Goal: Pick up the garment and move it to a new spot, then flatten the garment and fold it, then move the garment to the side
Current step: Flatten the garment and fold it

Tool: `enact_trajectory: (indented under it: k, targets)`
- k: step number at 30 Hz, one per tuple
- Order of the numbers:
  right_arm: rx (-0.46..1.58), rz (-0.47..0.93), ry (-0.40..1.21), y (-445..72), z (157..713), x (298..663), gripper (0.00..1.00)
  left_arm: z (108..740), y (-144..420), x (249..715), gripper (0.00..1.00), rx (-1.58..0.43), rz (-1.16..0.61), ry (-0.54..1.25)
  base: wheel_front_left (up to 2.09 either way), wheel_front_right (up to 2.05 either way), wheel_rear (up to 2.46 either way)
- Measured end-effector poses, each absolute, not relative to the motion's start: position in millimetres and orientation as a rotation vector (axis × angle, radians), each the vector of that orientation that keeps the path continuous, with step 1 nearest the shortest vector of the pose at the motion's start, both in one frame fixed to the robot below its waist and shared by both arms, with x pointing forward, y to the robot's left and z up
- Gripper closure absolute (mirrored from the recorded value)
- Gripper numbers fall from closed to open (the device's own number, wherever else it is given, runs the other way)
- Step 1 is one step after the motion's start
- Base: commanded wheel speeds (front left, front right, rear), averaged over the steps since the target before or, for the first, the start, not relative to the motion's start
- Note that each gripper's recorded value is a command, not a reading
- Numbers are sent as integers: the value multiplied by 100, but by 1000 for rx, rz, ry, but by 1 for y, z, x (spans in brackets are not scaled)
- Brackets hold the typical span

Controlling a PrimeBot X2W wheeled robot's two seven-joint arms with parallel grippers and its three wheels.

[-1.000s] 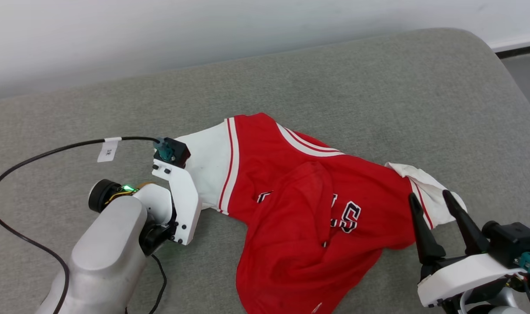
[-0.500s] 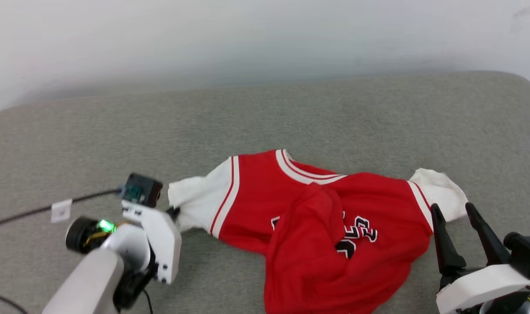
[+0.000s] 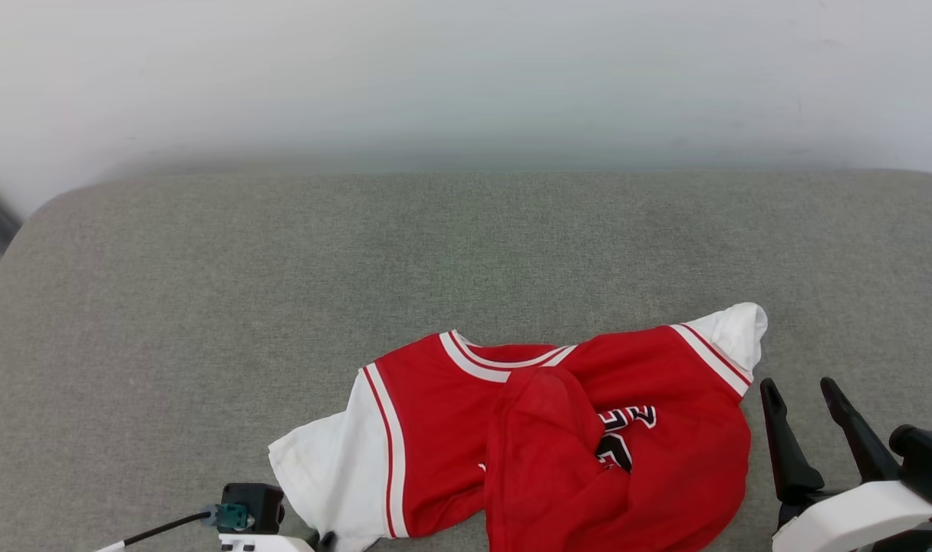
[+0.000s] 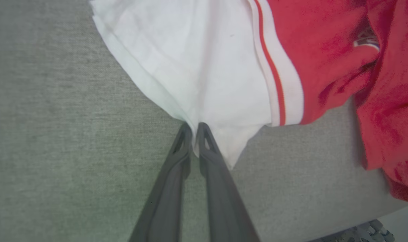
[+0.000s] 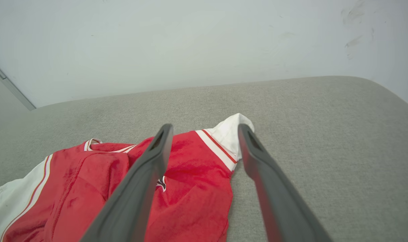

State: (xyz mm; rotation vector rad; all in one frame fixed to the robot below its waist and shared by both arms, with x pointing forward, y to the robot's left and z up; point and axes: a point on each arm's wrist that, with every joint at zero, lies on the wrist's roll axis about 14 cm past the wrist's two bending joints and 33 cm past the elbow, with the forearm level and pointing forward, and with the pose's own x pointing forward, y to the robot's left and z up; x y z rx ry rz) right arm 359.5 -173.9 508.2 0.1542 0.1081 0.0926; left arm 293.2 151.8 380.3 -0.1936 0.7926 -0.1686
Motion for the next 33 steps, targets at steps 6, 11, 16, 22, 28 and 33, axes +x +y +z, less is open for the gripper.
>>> enact_trajectory:
  k: [6, 11, 16, 22, 28, 33]
  targets:
    - [148, 97, 104, -173, 512, 356, 0, 422, 163, 328, 0, -177, -92, 514, 0, 0, 0]
    - [145, 95, 103, -174, 514, 351, 0, 465, 170, 349, 0, -144, -57, 276, 0, 0, 0]
    - [143, 97, 107, -174, 515, 351, 0, 495, 177, 360, 0, -135, -26, 129, 0, 0, 0]
    - [140, 105, 127, -172, 512, 356, 0, 487, 196, 371, 0, -104, -46, 218, 0, 0, 0]
    - [138, 115, 146, -168, 506, 365, 0, 446, 199, 374, 0, -93, -176, 519, 0, 0, 0]
    - [139, 108, 160, -169, 500, 371, 0, 404, 192, 360, 0, -121, -263, 792, 0, 0, 0]
